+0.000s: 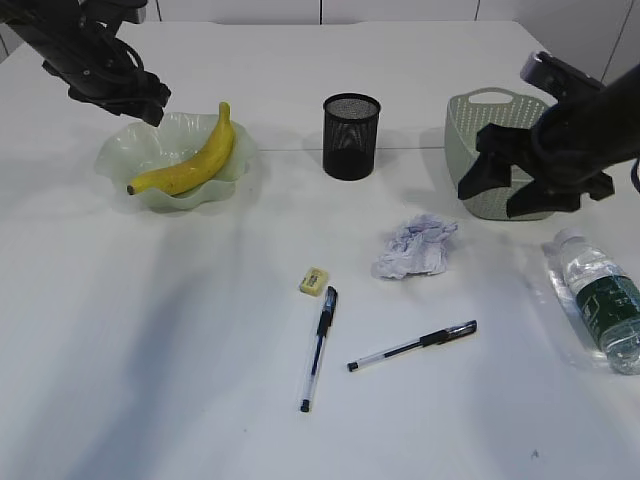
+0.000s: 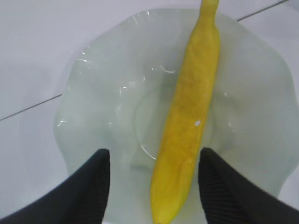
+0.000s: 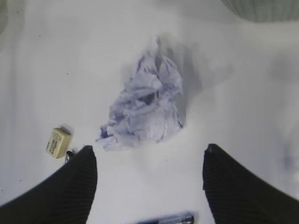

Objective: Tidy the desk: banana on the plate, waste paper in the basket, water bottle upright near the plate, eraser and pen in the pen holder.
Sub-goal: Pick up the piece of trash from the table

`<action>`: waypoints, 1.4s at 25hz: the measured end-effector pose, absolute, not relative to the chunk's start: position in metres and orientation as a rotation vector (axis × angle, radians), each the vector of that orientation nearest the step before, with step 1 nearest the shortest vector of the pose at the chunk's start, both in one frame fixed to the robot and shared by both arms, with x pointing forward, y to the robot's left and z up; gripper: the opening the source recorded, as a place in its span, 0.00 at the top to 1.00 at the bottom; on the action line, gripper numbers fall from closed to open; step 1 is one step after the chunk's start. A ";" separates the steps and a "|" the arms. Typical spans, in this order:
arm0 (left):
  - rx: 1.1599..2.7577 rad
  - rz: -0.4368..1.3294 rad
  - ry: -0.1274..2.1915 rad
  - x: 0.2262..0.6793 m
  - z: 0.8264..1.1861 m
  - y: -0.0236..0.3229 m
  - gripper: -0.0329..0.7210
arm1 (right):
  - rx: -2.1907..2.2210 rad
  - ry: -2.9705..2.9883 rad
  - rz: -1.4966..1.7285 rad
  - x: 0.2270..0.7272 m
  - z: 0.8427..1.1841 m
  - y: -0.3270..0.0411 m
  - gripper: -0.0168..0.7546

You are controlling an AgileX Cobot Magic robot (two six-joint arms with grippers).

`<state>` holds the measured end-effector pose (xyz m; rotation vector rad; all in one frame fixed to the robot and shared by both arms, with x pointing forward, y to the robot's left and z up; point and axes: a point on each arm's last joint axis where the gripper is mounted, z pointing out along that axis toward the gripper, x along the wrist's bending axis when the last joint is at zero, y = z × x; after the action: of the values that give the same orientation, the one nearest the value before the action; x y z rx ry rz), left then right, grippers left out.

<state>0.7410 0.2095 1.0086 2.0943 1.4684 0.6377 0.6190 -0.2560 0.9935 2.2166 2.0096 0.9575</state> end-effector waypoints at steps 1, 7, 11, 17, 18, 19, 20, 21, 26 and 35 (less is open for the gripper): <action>2.097 0.634 1.470 0.740 1.009 0.210 0.40 | 2.171 2.031 0.966 0.624 0.997 -0.251 0.29; 2.122 0.608 1.487 0.738 1.007 0.210 0.40 | 1.784 2.302 0.812 0.643 1.007 -0.210 0.29; 2.131 0.597 1.493 0.737 1.007 0.210 0.40 | 1.603 2.470 0.636 0.652 0.999 -0.187 0.29; 2.138 0.589 1.498 0.737 1.006 0.210 0.40 | 1.429 2.598 0.494 0.672 0.992 -0.177 0.29; 2.142 0.586 1.500 0.736 1.006 0.210 0.40 | 1.399 2.601 0.478 0.675 0.992 -0.177 0.29; 2.143 0.584 1.501 0.736 1.006 0.210 0.40 | 1.366 2.604 0.462 0.677 0.993 -0.178 0.29; 2.146 0.581 1.503 0.736 1.005 0.210 0.40 | 1.328 2.610 0.448 0.678 0.993 -0.179 0.29; 2.146 0.581 1.503 0.736 1.005 0.210 0.40 | 1.284 2.615 0.431 0.679 0.994 -0.180 0.29; 2.149 0.577 1.505 0.735 1.005 0.210 0.40 | 0.974 2.697 0.354 0.681 0.996 -0.182 0.29; 2.168 0.556 1.517 0.734 1.004 0.211 0.40 | 0.792 2.744 0.338 0.681 0.996 -0.182 0.29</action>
<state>0.7336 0.2106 1.0039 2.1677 1.5172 0.5558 0.6809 -0.1817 0.9959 0.7924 2.7437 0.3383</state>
